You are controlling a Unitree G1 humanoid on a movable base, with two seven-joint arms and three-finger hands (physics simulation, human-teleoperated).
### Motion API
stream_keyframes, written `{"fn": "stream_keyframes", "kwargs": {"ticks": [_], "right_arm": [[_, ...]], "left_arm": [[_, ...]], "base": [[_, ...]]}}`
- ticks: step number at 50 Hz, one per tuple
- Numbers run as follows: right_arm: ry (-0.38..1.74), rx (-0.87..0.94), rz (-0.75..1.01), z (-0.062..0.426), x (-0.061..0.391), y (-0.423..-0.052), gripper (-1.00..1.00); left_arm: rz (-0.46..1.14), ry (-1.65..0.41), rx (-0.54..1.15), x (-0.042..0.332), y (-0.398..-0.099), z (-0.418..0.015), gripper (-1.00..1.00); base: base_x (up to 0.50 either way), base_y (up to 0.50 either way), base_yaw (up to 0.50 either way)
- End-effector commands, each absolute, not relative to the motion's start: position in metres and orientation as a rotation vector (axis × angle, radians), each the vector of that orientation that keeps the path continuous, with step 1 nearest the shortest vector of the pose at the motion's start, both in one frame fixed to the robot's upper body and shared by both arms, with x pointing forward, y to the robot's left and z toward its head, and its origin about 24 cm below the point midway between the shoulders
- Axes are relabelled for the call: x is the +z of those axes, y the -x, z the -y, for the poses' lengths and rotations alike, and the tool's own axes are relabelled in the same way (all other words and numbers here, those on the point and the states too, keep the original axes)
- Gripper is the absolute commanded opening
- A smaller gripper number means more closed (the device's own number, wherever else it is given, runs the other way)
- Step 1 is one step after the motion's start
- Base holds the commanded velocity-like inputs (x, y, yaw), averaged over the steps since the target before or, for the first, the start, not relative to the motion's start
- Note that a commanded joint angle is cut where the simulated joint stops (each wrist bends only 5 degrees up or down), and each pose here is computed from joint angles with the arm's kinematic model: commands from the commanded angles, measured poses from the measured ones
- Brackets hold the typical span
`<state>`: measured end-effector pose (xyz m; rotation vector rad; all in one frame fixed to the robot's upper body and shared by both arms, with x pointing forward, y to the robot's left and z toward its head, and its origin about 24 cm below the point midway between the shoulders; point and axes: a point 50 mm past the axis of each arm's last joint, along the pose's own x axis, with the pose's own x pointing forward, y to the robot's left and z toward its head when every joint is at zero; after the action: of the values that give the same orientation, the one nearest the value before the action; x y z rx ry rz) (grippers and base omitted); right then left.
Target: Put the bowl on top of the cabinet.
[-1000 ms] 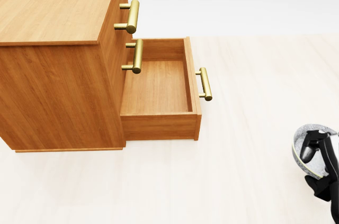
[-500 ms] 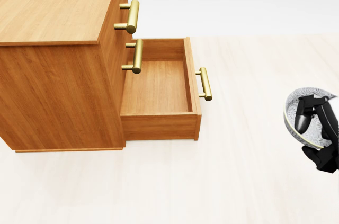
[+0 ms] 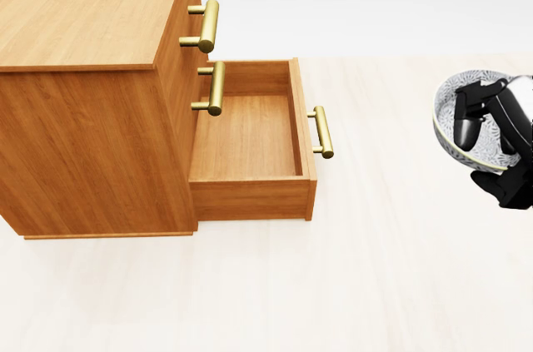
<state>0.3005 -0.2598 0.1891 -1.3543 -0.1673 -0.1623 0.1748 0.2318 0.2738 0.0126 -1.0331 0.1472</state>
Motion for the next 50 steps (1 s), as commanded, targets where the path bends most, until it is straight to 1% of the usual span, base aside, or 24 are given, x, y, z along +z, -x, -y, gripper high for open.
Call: {"fn": "stream_keyframes", "kwargs": {"ticks": [1,19,37,50], "right_arm": [[1.369,-0.183,0.252,0.247,0.224,-0.314,-1.0],[1.332,-0.193,0.301,0.231,0.274,-0.337,-1.0],[1.334,-0.147,0.344,0.199,0.296,-0.356,-1.0],[1.33,-0.119,0.371,0.177,0.307,-0.363,-1.0]], "left_arm": [[1.041,-0.008,0.146,0.275,-0.174,-0.232,1.0],[1.064,0.001,0.146,0.279,-0.169,-0.233,1.0],[1.064,0.006,0.145,0.279,-0.17,-0.233,1.0],[1.066,0.008,0.146,0.28,-0.169,-0.234,1.0]], "base": [[0.0,0.0,0.0],[0.0,0.0,0.0],[0.0,0.0,0.0],[0.0,0.0,0.0]]}}
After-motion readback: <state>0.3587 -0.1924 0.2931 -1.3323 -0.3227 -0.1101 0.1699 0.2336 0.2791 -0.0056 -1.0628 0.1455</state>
